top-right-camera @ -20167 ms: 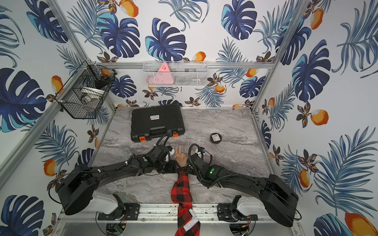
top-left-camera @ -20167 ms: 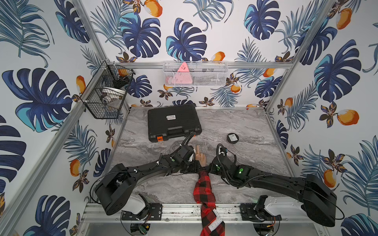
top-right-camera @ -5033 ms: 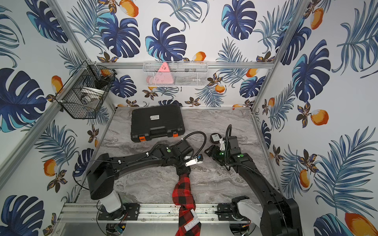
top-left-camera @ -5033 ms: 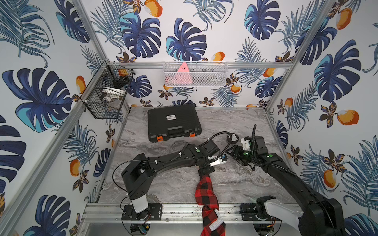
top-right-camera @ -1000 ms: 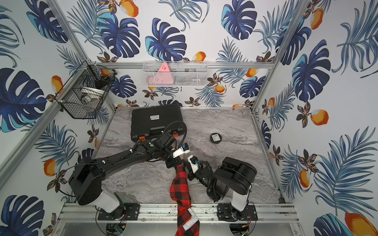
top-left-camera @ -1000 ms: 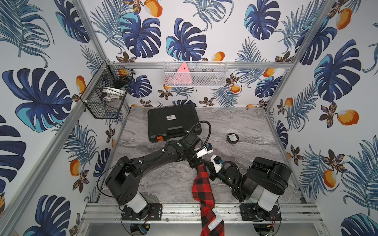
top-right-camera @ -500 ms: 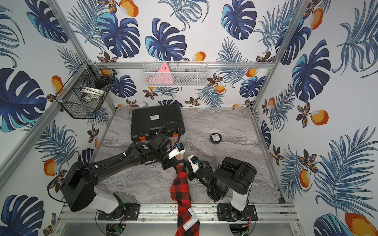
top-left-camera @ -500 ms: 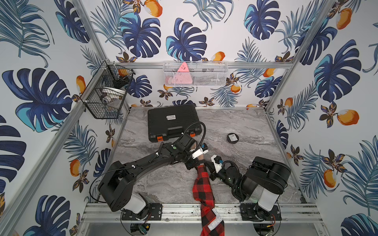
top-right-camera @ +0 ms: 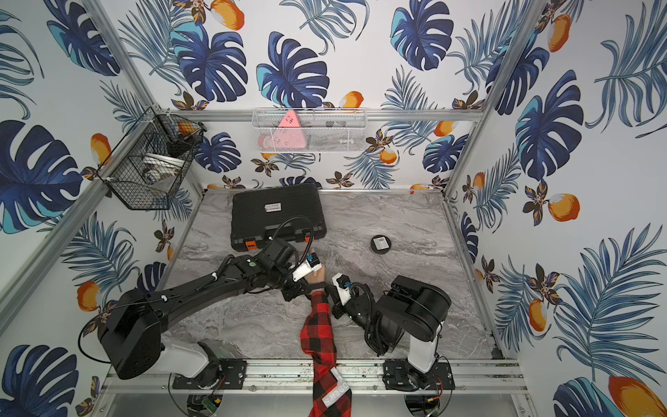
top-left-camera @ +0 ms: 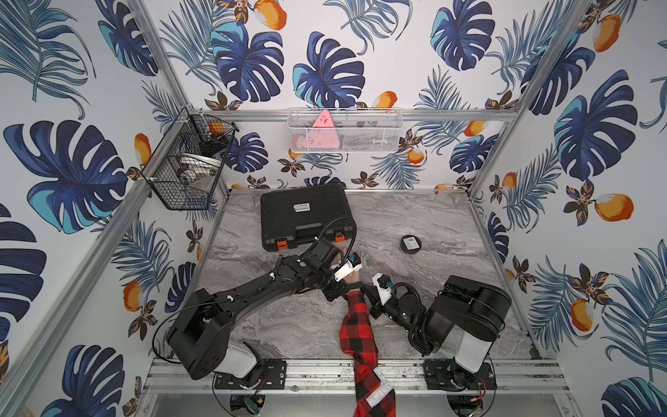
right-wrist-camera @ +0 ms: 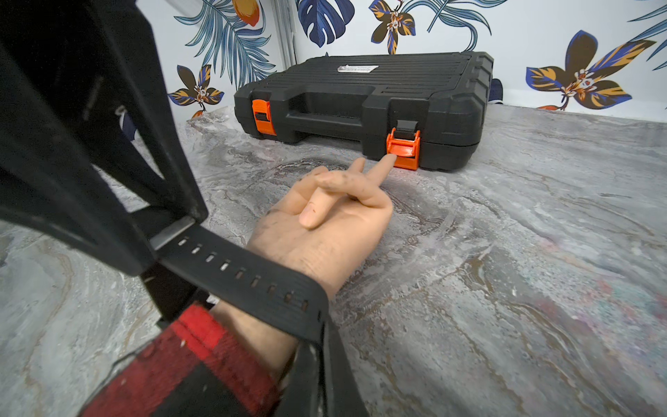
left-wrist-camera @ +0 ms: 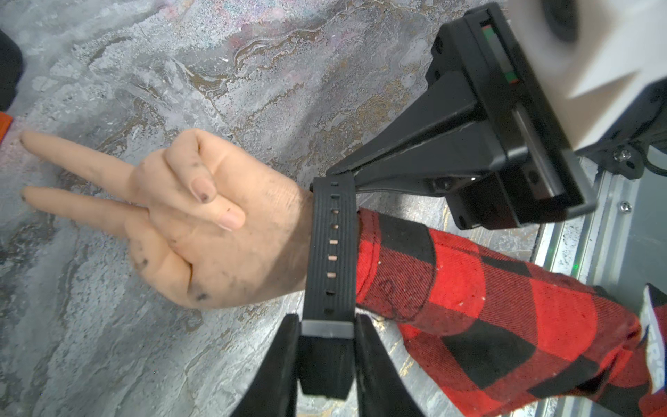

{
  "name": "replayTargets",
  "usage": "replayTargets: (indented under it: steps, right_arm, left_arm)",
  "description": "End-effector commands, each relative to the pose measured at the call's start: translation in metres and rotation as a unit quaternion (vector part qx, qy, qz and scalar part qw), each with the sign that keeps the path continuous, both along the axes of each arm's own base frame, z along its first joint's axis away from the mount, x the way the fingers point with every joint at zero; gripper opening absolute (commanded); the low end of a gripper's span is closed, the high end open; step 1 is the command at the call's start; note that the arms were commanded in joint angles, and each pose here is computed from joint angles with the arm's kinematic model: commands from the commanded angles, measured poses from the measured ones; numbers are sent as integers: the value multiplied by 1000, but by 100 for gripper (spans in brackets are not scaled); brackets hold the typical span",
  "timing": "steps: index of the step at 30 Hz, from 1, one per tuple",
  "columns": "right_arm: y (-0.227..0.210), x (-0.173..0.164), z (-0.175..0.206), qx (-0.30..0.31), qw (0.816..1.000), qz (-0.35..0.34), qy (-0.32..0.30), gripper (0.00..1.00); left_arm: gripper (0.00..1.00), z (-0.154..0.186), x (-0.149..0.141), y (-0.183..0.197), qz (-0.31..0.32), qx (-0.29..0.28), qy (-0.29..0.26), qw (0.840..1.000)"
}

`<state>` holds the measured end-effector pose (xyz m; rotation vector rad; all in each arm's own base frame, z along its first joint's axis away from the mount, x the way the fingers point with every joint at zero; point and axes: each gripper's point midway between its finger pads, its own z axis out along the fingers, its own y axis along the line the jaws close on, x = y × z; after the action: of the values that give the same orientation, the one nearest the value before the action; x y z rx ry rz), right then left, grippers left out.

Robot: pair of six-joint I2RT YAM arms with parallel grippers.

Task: Take off the watch
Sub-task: Untie the watch from the hand.

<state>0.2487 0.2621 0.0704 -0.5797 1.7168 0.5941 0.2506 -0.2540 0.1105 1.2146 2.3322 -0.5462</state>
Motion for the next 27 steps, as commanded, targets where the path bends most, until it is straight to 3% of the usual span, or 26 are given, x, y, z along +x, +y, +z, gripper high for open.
replayTargets:
  steps: [1,17,22,27]
  right_arm:
    - [-32,20,-10,-20,995,-99,6,0]
    - [-27,21,-11,-27,996,-89,9,0]
    - [-21,22,-3,-29,996,-82,14,32]
    - [-17,21,5,-33,995,-79,54,47]
  left_arm:
    - [22,-17,-15,34,36,67,41,996]
    - [25,-22,-14,33,55,58,56,995]
    - [39,-4,-1,18,105,2,59,993]
    - [44,11,14,15,190,-35,69,979]
